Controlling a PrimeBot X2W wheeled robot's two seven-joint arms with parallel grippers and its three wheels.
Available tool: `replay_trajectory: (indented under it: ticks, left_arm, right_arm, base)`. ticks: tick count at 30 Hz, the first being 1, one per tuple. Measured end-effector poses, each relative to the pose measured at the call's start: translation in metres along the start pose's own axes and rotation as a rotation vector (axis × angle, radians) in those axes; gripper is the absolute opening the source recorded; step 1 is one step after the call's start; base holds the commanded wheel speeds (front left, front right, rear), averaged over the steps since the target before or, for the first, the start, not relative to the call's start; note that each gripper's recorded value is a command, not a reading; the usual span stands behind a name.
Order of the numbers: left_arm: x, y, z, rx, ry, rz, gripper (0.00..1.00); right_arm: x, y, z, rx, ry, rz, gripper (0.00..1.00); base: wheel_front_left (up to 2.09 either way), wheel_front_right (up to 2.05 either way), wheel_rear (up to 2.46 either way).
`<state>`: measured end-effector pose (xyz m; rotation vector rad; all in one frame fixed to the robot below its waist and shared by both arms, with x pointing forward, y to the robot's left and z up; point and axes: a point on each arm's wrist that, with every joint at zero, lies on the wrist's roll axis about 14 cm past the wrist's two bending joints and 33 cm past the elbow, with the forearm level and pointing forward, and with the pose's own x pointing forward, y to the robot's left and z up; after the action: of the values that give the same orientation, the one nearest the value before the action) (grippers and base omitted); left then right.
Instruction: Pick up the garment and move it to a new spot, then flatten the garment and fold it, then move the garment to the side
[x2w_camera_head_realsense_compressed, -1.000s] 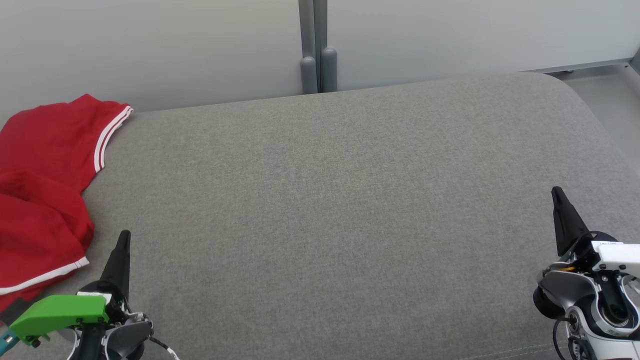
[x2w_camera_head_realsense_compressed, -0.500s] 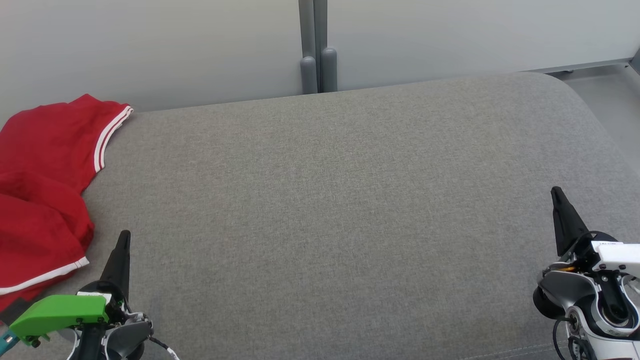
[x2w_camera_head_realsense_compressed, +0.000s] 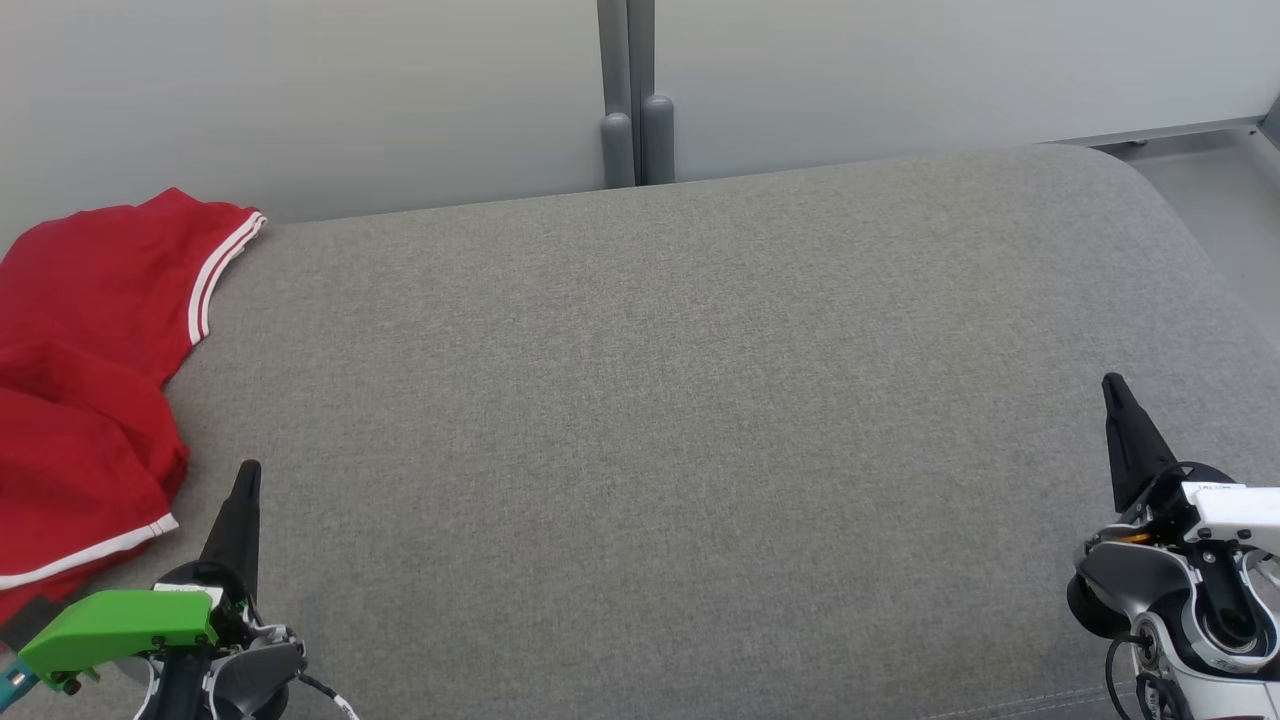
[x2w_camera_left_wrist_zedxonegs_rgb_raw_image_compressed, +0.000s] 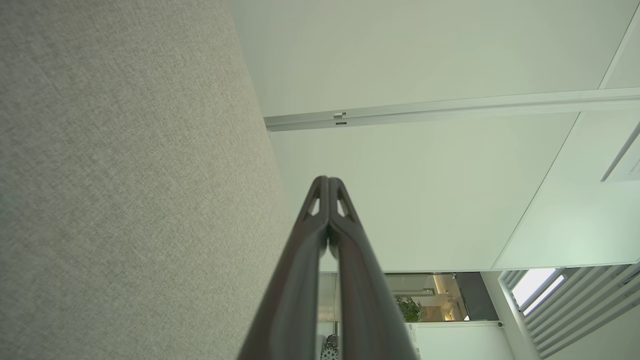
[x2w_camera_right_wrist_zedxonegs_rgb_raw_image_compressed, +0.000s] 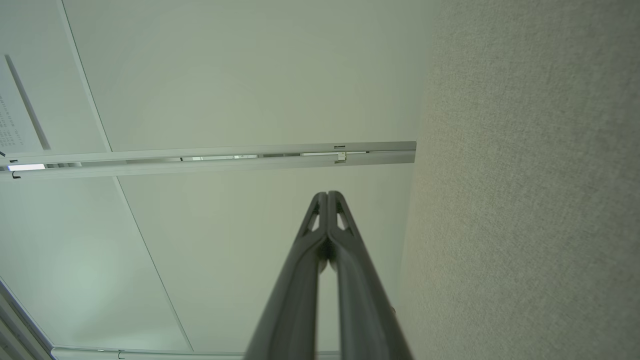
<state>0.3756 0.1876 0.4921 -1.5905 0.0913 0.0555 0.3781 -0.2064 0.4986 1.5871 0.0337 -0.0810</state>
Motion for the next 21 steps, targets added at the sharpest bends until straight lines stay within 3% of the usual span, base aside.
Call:
replay_trajectory:
  ticks: [13,14,15,18,19,21]
  left_arm:
    - [0.0,0.0,0.0,0.0,0.0,0.0,0.0]
    - [0.0,0.0,0.0,0.0,0.0,0.0,1.0]
    - [0.0,0.002,0.0,-0.002,-0.001,0.006,0.0]
    - [-0.007,0.023,-0.003,-0.018,-0.003,0.066,0.0]
    - [-0.011,0.031,-0.004,-0.025,-0.004,0.088,1.0]
    - [-0.017,0.044,-0.008,-0.037,-0.003,0.127,1.0]
  right_arm:
    - [0.0,0.0,0.0,0.0,0.0,0.0,0.0]
    - [0.0,0.0,0.0,0.0,0.0,0.0,1.0]
    - [0.0,-0.002,0.0,0.001,0.0,-0.005,0.0]
    - [-0.008,-0.023,-0.004,0.016,0.0,-0.066,0.0]
    - [-0.012,-0.031,-0.005,0.022,-0.001,-0.09,1.0]
    - [-0.019,-0.045,-0.008,0.032,0.001,-0.13,1.0]
  base:
    - [0.0,0.0,0.0]
    - [0.0,0.0,0.0]
    - [0.0,0.0,0.0]
    - [0.0,0.0,0.0]
    - [0.0,0.0,0.0]
    - [0.0,0.0,0.0]
